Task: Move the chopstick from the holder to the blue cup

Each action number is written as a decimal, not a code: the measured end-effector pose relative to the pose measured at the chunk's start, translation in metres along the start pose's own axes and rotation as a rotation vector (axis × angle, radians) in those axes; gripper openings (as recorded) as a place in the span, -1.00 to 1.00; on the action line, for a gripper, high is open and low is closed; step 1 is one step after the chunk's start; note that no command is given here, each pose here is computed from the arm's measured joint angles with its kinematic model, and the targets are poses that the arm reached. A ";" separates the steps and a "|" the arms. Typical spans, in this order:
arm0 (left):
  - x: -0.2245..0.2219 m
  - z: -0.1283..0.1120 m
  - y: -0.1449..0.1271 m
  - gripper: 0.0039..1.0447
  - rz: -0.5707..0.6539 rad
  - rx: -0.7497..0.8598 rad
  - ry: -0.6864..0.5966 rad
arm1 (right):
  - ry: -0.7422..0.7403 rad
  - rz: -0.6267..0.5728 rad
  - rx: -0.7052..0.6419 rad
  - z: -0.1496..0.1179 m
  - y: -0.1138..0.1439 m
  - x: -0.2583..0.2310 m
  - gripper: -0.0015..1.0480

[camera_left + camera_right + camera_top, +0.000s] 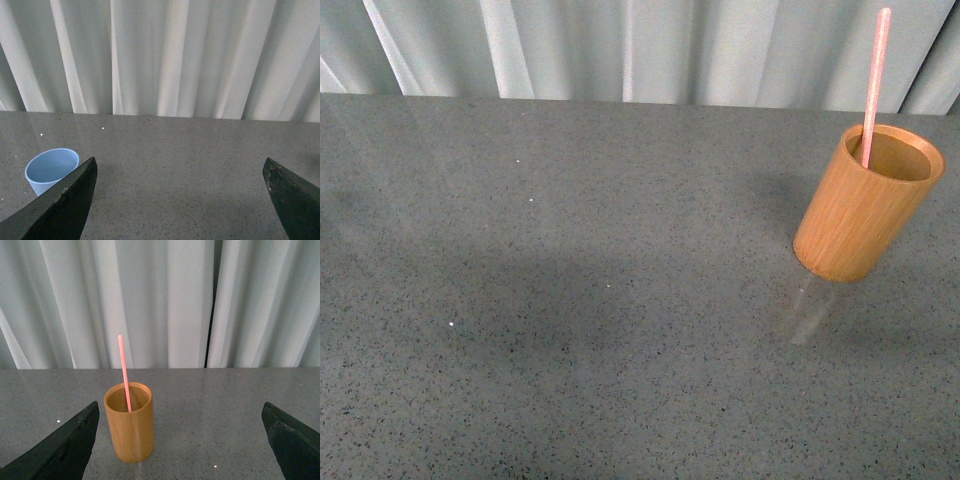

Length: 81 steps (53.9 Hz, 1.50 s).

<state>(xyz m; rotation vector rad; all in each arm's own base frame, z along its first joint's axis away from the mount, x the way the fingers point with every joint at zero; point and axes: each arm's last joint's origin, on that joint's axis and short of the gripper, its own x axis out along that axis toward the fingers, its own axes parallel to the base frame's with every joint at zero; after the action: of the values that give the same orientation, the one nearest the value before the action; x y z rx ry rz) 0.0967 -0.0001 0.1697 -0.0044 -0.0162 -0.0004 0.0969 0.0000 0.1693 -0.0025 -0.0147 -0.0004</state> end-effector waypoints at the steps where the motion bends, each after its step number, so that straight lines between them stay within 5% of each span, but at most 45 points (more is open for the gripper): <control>1: 0.000 0.000 0.000 0.87 0.000 0.000 0.000 | 0.000 0.000 0.000 0.000 0.000 0.000 0.81; 71: 0.000 0.000 0.000 0.87 0.000 0.000 0.000 | 0.000 0.000 0.000 0.000 0.000 0.000 0.81; 81: 0.008 -0.010 0.004 0.87 0.196 -0.132 0.334 | 0.000 0.000 0.000 0.000 0.000 0.000 0.81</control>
<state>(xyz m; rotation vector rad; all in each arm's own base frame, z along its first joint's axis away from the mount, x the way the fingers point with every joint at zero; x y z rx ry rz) 0.1046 0.0034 0.1598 -0.1380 0.3188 0.1937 0.0969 0.0000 0.1693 -0.0025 -0.0147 -0.0004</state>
